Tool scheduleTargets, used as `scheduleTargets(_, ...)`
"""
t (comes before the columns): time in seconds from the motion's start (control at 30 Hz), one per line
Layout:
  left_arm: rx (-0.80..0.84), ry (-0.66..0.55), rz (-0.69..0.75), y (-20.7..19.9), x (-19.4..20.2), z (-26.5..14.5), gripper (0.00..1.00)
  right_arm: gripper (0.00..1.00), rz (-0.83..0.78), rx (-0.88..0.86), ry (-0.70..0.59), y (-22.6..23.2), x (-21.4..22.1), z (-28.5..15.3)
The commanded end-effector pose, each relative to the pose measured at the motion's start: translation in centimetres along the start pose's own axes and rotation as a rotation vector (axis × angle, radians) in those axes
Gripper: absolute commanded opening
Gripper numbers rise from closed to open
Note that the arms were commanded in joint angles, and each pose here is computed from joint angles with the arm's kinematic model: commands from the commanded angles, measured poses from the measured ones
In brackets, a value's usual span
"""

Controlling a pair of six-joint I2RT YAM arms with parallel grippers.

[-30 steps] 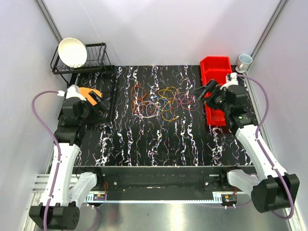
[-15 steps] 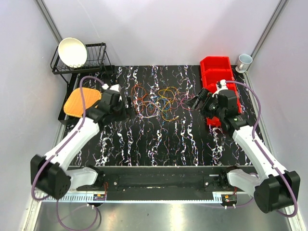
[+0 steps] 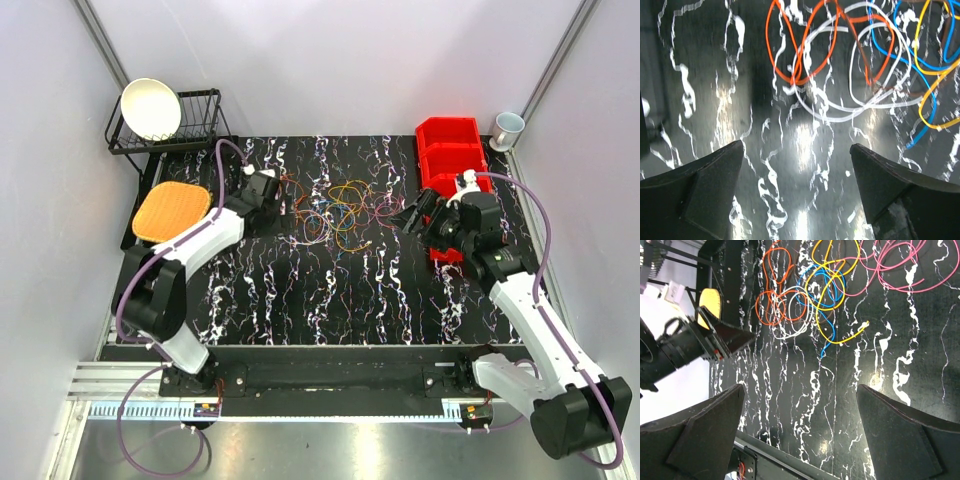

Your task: Untangle the cables

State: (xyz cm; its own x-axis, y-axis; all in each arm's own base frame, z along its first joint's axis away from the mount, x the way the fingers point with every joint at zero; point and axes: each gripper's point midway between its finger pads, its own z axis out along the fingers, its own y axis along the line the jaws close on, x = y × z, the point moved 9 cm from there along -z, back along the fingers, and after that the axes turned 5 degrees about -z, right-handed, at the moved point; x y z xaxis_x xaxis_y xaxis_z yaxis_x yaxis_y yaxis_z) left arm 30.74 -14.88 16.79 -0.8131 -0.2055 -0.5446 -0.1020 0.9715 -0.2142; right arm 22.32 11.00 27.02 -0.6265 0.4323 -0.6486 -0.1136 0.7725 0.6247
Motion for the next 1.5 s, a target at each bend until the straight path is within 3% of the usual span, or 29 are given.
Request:
scheduleTargets(0.0,0.005,-0.141,0.045,-1.1,-3.2,0.5,0.9,1.0,-0.028,0.016,0.023,-0.4,0.5,0.2)
scheduleTargets(0.2,0.006,-0.126,0.085,-1.9,-3.9,3.0,0.71,1.0,-0.046,-0.001,0.037,-0.3,0.2,1.1)
scheduleTargets(0.47,-0.051,-0.108,0.108,-1.6,-4.1,5.4,0.67,1.0,-0.064,0.003,0.056,-0.5,0.3,1.4)
scheduleTargets(0.63,-0.063,-0.109,0.101,-1.4,-4.6,6.6,0.46,1.0,-0.052,0.007,0.065,-0.8,0.6,1.7)
scheduleTargets(0.77,-0.059,-0.085,0.103,-1.4,-4.7,7.7,0.38,1.0,-0.054,0.013,0.074,-1.0,0.8,1.9)
scheduleTargets(0.8,-0.061,-0.081,0.102,-1.4,-4.6,7.8,0.31,1.0,-0.056,0.013,0.074,-1.0,0.7,1.9)
scheduleTargets(0.83,-0.061,-0.08,0.101,-1.4,-4.8,7.8,0.09,1.0,-0.057,0.013,0.076,-1.0,0.7,2.0)
scheduleTargets(0.87,-0.063,-0.086,0.1,-1.5,-5.0,7.6,0.0,1.0,-0.057,0.012,0.075,-1.0,0.7,2.0)
scheduleTargets(0.9,-0.062,-0.098,0.099,-1.6,-5.4,7.3,0.0,1.0,-0.056,0.012,0.078,-1.0,0.7,2.1)
scheduleTargets(1.07,-0.033,-0.194,0.096,-2.8,-9.3,1.7,0.0,1.0,-0.062,0.007,0.075,-0.8,0.4,2.1)
scheduleTargets(1.27,0.078,-0.406,0.081,-5.2,-16.2,-12.1,0.0,1.0,-0.071,-0.012,0.053,0.0,-0.5,2.0)
scheduleTargets(1.3,0.126,-0.488,0.071,-5.7,-17.8,-15.5,0.0,1.0,-0.074,-0.02,0.05,0.2,-0.6,1.9)
scheduleTargets(1.4,0.256,-0.614,0.104,-6.6,-18.5,-22.8,0.0,1.0,-0.088,-0.05,0.031,1.0,-1.5,1.7)
scheduleTargets(1.47,0.323,-0.66,0.128,-7.3,-18.3,-25.4,0.0,1.0,-0.092,-0.066,0.024,1.4,-1.9,1.5)
